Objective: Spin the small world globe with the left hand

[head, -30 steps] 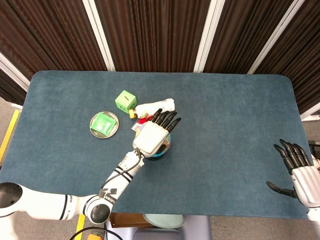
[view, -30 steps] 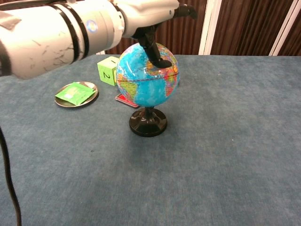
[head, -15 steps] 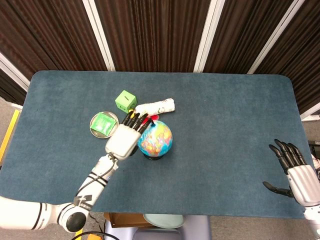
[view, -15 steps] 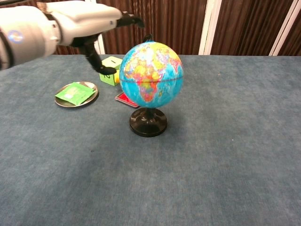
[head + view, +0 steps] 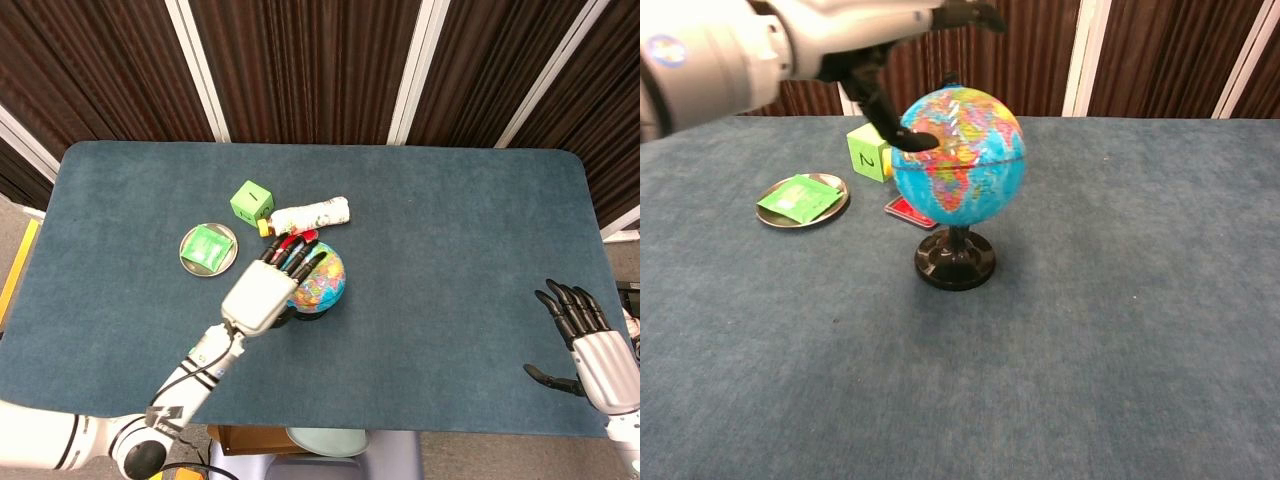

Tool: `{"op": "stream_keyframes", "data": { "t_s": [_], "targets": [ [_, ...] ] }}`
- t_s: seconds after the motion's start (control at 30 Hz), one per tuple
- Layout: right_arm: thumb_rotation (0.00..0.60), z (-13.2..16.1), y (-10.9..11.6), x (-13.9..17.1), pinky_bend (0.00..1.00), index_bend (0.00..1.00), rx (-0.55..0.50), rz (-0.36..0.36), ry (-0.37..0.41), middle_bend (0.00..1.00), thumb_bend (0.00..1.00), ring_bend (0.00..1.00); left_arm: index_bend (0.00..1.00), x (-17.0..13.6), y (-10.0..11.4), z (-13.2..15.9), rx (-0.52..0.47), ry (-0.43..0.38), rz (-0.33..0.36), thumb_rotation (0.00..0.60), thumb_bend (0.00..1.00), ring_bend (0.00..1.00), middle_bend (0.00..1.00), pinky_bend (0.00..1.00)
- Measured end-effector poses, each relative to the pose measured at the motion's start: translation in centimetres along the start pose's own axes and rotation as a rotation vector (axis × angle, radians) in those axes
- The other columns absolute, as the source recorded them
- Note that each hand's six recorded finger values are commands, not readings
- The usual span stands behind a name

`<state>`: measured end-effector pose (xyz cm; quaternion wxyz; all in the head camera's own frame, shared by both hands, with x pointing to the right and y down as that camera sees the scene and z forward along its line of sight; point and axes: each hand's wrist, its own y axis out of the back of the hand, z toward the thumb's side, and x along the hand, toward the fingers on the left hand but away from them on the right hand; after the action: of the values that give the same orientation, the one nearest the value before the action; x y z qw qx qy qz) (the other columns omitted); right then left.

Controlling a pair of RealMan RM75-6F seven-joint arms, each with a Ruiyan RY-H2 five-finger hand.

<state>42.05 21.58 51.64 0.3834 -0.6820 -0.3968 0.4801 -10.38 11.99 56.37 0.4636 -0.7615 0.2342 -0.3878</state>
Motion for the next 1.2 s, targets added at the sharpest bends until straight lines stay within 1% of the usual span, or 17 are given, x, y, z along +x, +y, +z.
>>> {"op": "stream_keyframes", "data": {
  "t_s": [0.2,0.3,0.5,0.63,0.67,0.8,0.93,1.2],
  "targets": [
    [0.6,-0.5,0.1,0.3,0.0,0.0,-0.002,-0.002,-0.018,0.07,0.16,0.0,0.0,2.9,0.0,2.6,0.001,-0.021,-0.009,0.6,0.3,0.0,0.0,0.0],
    [0.6,-0.8,0.1,0.5,0.0,0.0,-0.005,-0.003,-0.026,0.07,0.16,0.0,0.0,4.0,-0.1,3.3,0.028,-0.014,-0.016,0.6,0.3,0.0,0.0,0.0],
    [0.6,-1.2,0.1,0.7,0.0,0.0,-0.008,-0.006,-0.035,0.07,0.16,0.0,0.0,5.3,-0.6,3.2,0.076,0.033,-0.031,0.6,0.29,0.0,0.0,0.0],
    [0.6,-1.3,0.0,0.9,0.0,0.0,-0.011,-0.005,-0.034,0.07,0.16,0.0,0.0,5.8,-1.2,2.0,0.092,0.088,-0.042,0.6,0.3,0.0,0.0,0.0],
    [0.6,-1.3,0.0,0.9,0.0,0.0,-0.011,-0.005,-0.033,0.07,0.16,0.0,0.0,5.8,-1.3,1.7,0.097,0.102,-0.044,0.6,0.3,0.0,0.0,0.0],
    [0.6,-1.3,0.0,1.0,0.0,0.0,-0.01,-0.005,-0.033,0.07,0.16,0.0,0.0,5.2,-1.6,1.0,0.137,0.112,-0.047,0.6,0.29,0.0,0.0,0.0],
    [0.6,-1.3,0.1,1.0,0.0,0.0,-0.01,-0.006,-0.032,0.07,0.16,0.0,0.0,4.0,-1.8,-0.1,0.18,0.125,-0.041,0.6,0.3,0.0,0.0,0.0],
    [0.6,-0.8,-0.1,0.5,0.0,0.0,-0.009,0.002,-0.015,0.07,0.16,0.0,0.0,0.8,-1.9,-3.2,0.193,0.162,-0.051,0.6,0.3,0.0,0.0,0.0]
  ]
}}
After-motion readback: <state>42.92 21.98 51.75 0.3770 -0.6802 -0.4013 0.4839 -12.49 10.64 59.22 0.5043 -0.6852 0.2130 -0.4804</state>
